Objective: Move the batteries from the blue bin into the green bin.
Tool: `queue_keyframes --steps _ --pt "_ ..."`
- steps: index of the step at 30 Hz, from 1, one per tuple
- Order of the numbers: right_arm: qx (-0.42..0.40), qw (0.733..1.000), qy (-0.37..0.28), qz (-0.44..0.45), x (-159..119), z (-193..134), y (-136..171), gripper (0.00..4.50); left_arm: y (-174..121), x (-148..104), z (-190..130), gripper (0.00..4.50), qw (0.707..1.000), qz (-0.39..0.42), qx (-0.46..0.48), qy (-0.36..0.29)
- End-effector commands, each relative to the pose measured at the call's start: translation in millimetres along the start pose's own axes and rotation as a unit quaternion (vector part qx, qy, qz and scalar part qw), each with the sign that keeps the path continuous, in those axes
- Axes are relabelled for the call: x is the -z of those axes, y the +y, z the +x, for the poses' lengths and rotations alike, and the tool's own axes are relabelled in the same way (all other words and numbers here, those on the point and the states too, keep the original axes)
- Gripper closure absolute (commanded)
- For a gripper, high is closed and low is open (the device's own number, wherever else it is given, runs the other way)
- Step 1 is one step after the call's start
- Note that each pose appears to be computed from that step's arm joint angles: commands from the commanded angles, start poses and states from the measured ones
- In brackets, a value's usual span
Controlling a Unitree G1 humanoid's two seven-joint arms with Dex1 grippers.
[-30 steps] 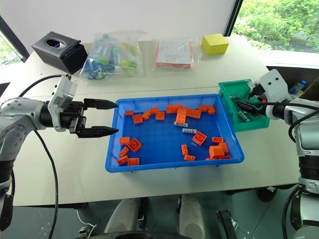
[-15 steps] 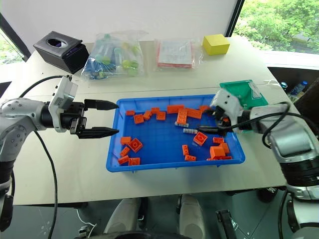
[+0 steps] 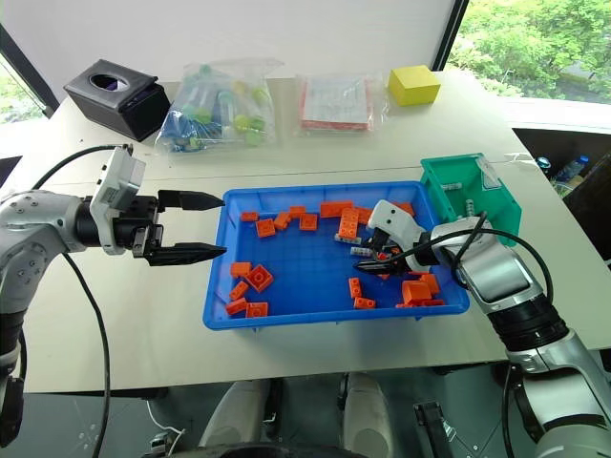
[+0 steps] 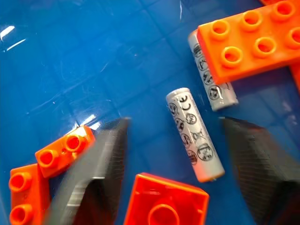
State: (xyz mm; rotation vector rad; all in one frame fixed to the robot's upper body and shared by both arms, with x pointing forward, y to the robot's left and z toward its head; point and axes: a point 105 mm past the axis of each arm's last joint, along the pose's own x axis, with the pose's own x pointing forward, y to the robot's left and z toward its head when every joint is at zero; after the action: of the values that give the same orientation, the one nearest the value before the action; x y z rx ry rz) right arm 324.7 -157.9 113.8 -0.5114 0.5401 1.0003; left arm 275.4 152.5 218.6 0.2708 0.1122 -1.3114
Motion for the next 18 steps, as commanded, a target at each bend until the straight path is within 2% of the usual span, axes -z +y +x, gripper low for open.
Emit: queue_keyframes --steps 1,3,4,8,11,14,18 --pt "0.004 1.0 -0.009 -0.019 -8.9 -1.2 -0.1 3.2 -1.9 -11.4 -3.9 0.0 1.0 0.024 -0.005 -0.012" --pt "0.008 1.0 -0.013 -0.022 -12.3 -3.3 -0.6 4.29 -1.5 -11.3 -4.5 0.0 1.0 0.024 -0.005 -0.012" --pt "0.015 0.999 -0.021 -0.026 -18.1 -7.5 -2.4 4.47 -1.1 -11.4 -4.7 0.0 1.0 0.025 -0.006 -0.013" --pt "0.053 0.996 -0.07 -0.017 -46.1 -32.8 -17.1 4.46 -0.5 -11.2 -4.4 0.0 1.0 0.025 -0.006 -0.014" --pt "0.115 0.988 -0.099 0.007 -58.7 -68.0 -42.9 4.46 0.0 -11.2 -3.4 0.0 1.0 0.025 -0.006 -0.015" --pt "0.177 0.979 -0.097 0.025 -54.2 -104.4 -65.7 4.46 0.7 -11.0 -3.5 0.0 1.0 0.026 -0.007 -0.015" --pt "0.262 0.962 -0.057 0.046 -27.6 -139.4 -92.1 4.46 2.2 -11.1 -2.3 0.0 0.999 0.027 -0.005 -0.016"
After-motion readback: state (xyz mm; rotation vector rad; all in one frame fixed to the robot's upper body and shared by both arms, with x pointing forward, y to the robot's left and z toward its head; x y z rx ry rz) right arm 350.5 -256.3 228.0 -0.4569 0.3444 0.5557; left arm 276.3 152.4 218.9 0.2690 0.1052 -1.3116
